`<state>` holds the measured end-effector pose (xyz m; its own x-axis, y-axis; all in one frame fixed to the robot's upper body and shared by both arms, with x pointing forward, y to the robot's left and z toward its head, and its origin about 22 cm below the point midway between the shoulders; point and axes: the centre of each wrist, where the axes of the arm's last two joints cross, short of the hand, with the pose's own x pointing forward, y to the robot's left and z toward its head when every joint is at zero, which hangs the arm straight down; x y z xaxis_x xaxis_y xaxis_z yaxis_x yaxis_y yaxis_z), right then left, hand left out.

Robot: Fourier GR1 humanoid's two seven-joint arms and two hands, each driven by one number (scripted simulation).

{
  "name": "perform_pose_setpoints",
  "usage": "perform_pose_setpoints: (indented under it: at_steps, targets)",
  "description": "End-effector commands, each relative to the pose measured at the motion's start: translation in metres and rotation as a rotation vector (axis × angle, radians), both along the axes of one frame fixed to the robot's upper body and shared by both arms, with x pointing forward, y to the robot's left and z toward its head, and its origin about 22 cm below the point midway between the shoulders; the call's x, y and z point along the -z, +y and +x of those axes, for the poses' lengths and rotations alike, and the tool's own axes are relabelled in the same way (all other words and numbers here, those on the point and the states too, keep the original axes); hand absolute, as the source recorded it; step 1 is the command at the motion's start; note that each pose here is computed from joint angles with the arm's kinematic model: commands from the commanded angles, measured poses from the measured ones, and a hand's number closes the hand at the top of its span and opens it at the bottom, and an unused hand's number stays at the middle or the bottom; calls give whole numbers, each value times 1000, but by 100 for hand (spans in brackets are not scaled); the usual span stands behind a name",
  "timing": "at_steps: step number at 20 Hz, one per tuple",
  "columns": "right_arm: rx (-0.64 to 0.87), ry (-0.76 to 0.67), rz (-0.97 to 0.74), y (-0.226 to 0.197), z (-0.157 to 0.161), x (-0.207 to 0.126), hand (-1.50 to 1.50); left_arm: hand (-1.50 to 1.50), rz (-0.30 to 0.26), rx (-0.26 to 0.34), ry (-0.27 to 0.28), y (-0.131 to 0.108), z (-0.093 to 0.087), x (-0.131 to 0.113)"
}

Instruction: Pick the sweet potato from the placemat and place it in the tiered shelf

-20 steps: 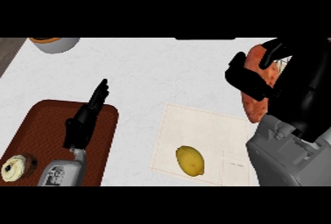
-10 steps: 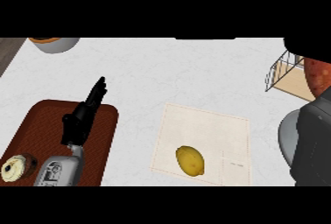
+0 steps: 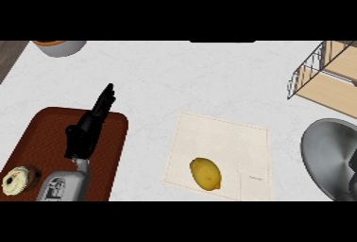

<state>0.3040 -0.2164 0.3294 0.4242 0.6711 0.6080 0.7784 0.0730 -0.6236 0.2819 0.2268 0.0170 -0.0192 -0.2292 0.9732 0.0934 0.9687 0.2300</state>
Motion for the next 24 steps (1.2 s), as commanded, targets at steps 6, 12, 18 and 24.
perform_pose_setpoints:
  at_steps: [6, 12, 18, 24]
  targets:
    - [87, 51, -103, -42, 13, -1, 150, 0, 8, -7, -7, -6, -6, 15]
    - [112, 63, -130, -71, 34, 5, 150, 0, -17, -3, -2, -9, 6, 10]
    - [78, 73, -264, -92, 63, 47, 150, 0, -12, 14, -15, -9, 0, 1]
    - [13, -203, -43, -104, 64, 27, 150, 0, -1, 19, -7, -11, -7, 9]
